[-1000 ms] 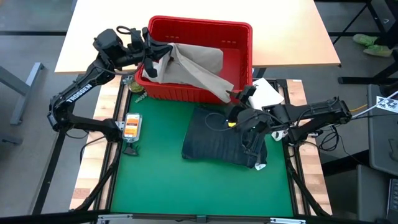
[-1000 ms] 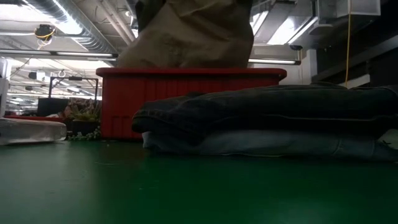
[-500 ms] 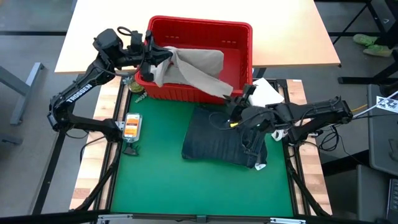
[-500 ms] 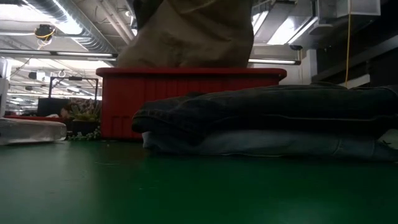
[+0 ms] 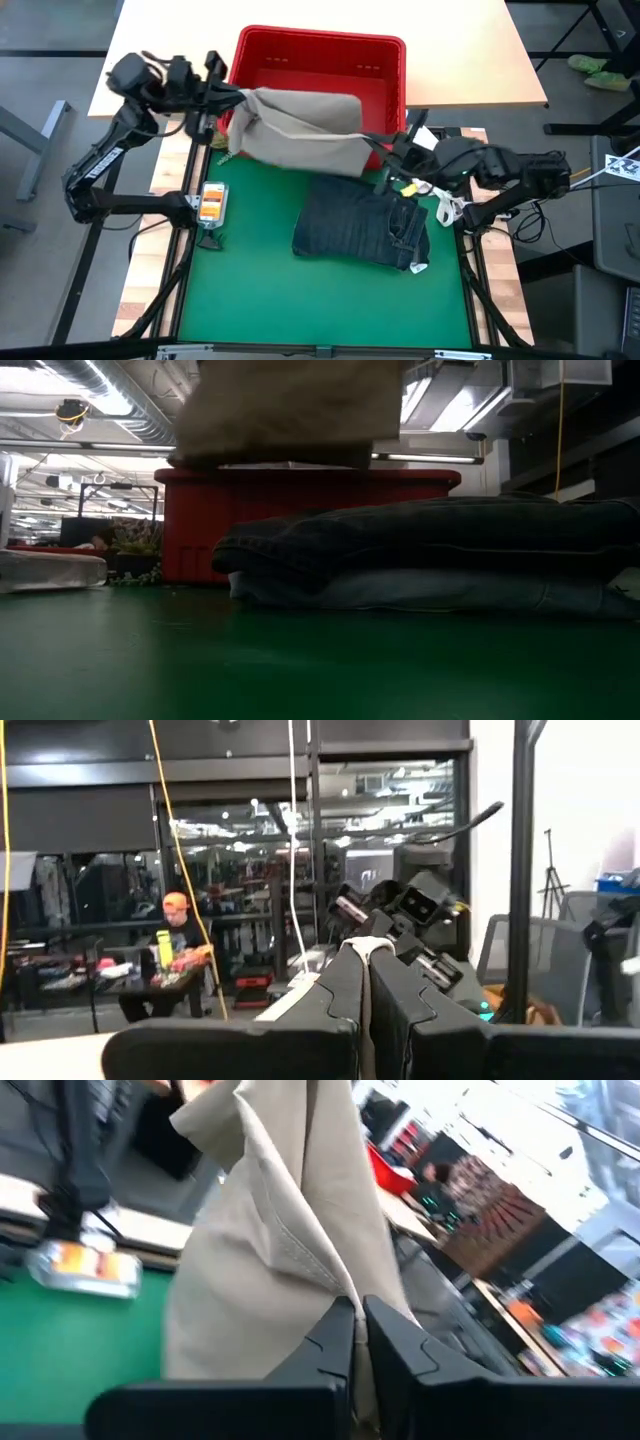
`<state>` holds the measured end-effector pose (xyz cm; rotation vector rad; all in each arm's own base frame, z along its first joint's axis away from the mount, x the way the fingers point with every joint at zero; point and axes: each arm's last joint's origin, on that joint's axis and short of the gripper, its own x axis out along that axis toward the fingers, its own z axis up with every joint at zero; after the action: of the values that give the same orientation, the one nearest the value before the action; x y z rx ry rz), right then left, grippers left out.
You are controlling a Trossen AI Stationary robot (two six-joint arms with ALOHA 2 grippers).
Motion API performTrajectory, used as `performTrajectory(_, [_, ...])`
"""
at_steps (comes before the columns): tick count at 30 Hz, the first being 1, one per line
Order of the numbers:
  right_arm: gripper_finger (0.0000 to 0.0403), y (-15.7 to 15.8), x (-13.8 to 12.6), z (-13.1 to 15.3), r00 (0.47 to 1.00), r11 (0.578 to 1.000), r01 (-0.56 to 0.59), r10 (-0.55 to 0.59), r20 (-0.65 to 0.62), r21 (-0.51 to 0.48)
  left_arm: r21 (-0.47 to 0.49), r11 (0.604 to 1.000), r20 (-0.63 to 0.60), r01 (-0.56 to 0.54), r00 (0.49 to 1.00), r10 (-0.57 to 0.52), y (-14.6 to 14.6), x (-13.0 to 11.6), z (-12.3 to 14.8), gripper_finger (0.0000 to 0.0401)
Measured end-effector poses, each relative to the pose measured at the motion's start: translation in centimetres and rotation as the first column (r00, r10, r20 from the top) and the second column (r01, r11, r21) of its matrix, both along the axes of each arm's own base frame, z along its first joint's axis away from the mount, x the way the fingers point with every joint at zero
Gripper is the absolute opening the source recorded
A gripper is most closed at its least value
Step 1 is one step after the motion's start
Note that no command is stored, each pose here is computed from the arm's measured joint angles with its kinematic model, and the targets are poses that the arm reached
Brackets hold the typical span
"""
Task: Fold Laundry from Bin
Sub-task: Fold the gray shorts
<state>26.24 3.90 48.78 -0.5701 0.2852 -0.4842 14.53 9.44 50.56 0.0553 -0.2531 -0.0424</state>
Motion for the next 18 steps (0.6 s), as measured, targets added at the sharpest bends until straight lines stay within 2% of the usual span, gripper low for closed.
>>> performTrajectory(5, [0.0011, 0.2, -0.5, 1.6, 0.99, 0.991, -0.134, 0.133, 0.053, 0.028, -0.023, 0.998, 0.031, 0.056, 0.998, -0.055, -1.6, -1.8, 0.8, 0.0])
performTrajectory(9, [0.0008, 0.6, -0.5, 1.9, 0.954, 0.953, -0.293, 0.287, 0.081, 0.075, -0.081, 0.981, 0.022, 0.174, 0.985, -0.172, -2.8, -2.9, 1.1, 0.0])
performTrajectory(12, [0.0015, 1.5, -0.3, 1.6, 0.917, 0.908, -0.398, 0.388, 0.093, 0.128, -0.13, 0.949, -0.005, 0.287, 0.957, -0.29, -3.5, -3.6, 1.2, 0.0])
performTrajectory(18, [0.0006, 4.1, -0.6, 1.1, 0.875, 0.864, -0.484, 0.48, 0.059, 0.137, -0.252, 0.85, -0.105, 0.463, 0.86, -0.5, -4.9, -4.4, 0.6, 0.0])
